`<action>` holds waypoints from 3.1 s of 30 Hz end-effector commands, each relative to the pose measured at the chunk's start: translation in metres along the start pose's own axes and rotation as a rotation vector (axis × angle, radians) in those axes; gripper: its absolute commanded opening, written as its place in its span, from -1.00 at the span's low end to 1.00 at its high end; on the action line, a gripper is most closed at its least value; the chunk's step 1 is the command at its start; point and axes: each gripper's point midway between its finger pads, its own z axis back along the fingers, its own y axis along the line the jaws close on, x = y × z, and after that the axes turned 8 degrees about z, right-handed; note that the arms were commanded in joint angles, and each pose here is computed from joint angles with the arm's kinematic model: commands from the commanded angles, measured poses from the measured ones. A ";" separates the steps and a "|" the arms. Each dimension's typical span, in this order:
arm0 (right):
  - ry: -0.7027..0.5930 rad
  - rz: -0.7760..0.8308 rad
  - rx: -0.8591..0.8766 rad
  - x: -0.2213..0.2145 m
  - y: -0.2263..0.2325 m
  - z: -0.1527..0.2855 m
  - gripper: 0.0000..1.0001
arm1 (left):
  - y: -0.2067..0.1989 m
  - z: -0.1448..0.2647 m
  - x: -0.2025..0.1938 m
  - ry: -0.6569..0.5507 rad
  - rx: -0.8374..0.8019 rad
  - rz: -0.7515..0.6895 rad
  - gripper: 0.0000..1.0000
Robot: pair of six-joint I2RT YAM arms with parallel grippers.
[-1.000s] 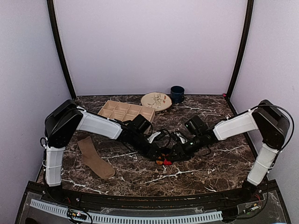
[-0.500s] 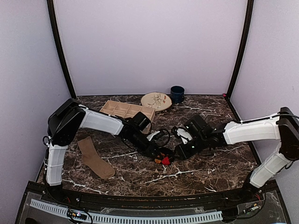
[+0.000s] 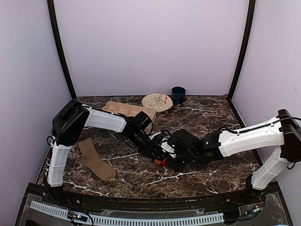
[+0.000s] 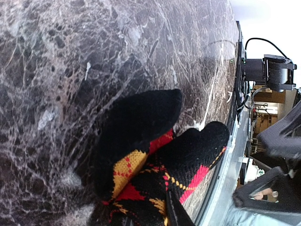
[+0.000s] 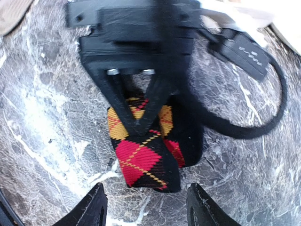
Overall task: Roll the socks
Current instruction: Roll the sock at the center of the board.
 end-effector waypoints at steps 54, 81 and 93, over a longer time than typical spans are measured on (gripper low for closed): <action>0.116 0.070 0.130 -0.018 0.020 -0.063 -0.82 | 0.080 0.008 -0.016 0.004 0.180 0.317 0.14; 0.143 -0.123 0.232 -0.034 0.016 -0.055 -0.84 | 0.088 0.037 -0.019 -0.126 0.224 0.376 0.18; 0.135 -0.252 0.428 -0.014 0.024 -0.046 -0.84 | 0.080 0.054 -0.023 -0.205 0.236 0.351 0.21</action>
